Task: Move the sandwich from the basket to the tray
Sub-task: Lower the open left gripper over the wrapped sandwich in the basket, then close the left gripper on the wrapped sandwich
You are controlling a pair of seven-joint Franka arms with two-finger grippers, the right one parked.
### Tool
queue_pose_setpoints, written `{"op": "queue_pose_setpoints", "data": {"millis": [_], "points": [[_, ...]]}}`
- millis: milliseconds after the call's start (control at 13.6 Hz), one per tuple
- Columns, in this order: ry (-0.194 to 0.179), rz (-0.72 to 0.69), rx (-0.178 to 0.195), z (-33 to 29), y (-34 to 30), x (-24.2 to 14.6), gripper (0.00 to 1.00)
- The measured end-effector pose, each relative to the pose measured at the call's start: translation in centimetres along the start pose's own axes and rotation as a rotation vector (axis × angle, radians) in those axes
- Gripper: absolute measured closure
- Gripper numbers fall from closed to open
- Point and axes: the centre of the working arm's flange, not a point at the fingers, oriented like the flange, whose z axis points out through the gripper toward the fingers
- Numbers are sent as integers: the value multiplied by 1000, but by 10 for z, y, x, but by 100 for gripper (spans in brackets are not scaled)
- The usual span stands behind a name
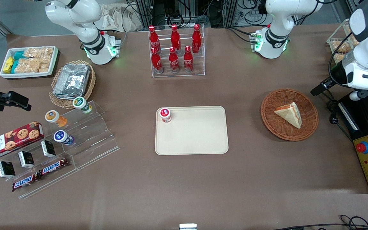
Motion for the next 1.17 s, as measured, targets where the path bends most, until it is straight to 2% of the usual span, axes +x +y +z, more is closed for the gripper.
{"op": "queue_pose_setpoints", "data": {"millis": [220,440,954,1174], "points": [[13,-99,-9,32,-2,-2,0],[40,-196,-33,79,-5,-6,0],[31,-276,-36,187,-17,-5,0],[41,-293,-40,213,-26,2,0]]}}
